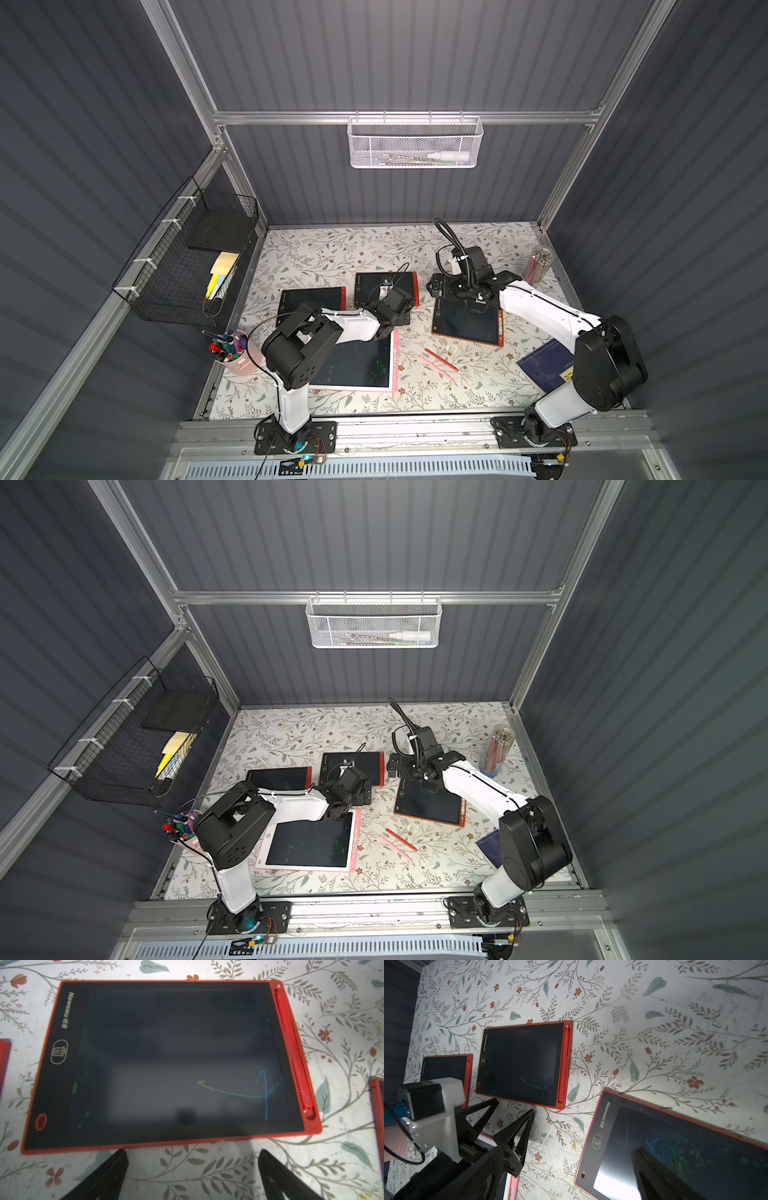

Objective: Place the stylus back onto the writing tablet
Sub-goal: Move the writing tablet to the center of the board.

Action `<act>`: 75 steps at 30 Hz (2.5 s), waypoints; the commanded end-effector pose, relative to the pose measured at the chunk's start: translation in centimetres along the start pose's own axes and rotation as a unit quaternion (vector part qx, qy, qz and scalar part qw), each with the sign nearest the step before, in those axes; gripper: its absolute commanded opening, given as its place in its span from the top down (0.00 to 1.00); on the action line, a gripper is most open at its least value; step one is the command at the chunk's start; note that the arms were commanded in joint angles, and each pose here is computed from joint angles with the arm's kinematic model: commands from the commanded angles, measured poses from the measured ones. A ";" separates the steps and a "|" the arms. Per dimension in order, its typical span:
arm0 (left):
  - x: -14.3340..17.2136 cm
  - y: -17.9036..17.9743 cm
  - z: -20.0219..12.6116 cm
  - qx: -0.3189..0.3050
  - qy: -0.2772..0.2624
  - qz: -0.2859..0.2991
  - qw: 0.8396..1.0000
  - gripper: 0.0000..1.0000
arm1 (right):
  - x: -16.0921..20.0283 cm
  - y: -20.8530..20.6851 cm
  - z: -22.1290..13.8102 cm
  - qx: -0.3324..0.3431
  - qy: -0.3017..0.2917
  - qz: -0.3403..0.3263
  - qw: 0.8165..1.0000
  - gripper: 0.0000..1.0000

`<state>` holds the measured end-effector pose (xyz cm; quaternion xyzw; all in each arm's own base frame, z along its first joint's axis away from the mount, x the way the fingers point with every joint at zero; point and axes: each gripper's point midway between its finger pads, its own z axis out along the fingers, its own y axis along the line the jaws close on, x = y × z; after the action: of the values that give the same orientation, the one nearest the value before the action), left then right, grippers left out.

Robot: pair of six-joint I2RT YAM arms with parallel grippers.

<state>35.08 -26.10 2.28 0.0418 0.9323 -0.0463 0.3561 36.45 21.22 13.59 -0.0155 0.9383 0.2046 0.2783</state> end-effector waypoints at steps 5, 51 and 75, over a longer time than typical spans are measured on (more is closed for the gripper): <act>7.2 2.0 1.8 -0.038 0.118 0.026 0.992 0.00 | -0.4 -0.2 -1.2 -0.001 -0.014 0.004 1.000 0.02; -9.2 4.3 9.8 -0.036 0.005 0.004 0.999 0.01 | 5.6 -7.0 -5.5 0.047 0.022 0.062 0.997 0.07; -17.0 -4.2 -9.5 0.282 -0.171 0.123 0.936 0.01 | 8.5 -16.9 -4.7 0.159 0.045 0.155 0.974 0.02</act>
<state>42.38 -28.88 18.57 0.2046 0.8275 -0.2375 0.4658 29.08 4.57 7.12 0.1643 0.9620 0.0747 0.2047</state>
